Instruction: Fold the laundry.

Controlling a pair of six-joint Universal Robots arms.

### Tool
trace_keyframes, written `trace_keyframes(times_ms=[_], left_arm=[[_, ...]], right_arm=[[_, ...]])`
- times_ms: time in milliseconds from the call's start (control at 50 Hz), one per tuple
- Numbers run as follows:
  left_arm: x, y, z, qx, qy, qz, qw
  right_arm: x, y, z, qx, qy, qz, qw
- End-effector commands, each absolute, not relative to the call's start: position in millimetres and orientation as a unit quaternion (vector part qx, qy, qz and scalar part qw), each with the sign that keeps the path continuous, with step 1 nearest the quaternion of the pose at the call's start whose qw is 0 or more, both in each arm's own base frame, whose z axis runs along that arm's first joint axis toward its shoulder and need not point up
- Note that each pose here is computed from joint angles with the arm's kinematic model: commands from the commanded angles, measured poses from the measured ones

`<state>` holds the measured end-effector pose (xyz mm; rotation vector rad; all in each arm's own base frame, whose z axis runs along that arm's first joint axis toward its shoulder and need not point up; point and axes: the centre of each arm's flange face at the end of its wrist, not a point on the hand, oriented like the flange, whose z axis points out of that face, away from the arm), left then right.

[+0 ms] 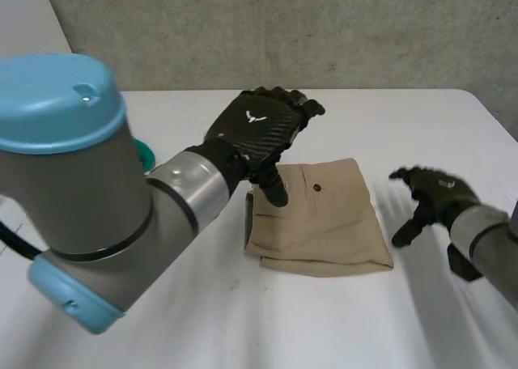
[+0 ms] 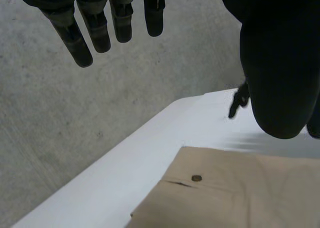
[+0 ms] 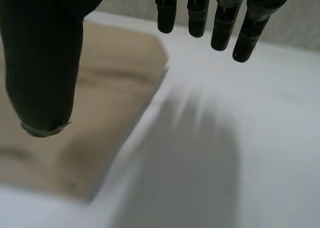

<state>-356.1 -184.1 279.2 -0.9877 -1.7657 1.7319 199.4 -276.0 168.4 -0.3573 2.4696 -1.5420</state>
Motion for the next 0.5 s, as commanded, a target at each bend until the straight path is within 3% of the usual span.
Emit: trace_keyframes(times_ms=[20,500], left_arm=[[-344.2,-187.4,269.7,-0.338,-0.673,0.608,0.251],[-344.2,-189.1,264.9,-0.334,-0.680,0.602,0.252]], right_arm=[[206.7,-261.1,137.6,-0.107,0.861,-0.468,0.169],[238.3,-282.8,105.1,-0.117,0.851,-0.471,0.199]])
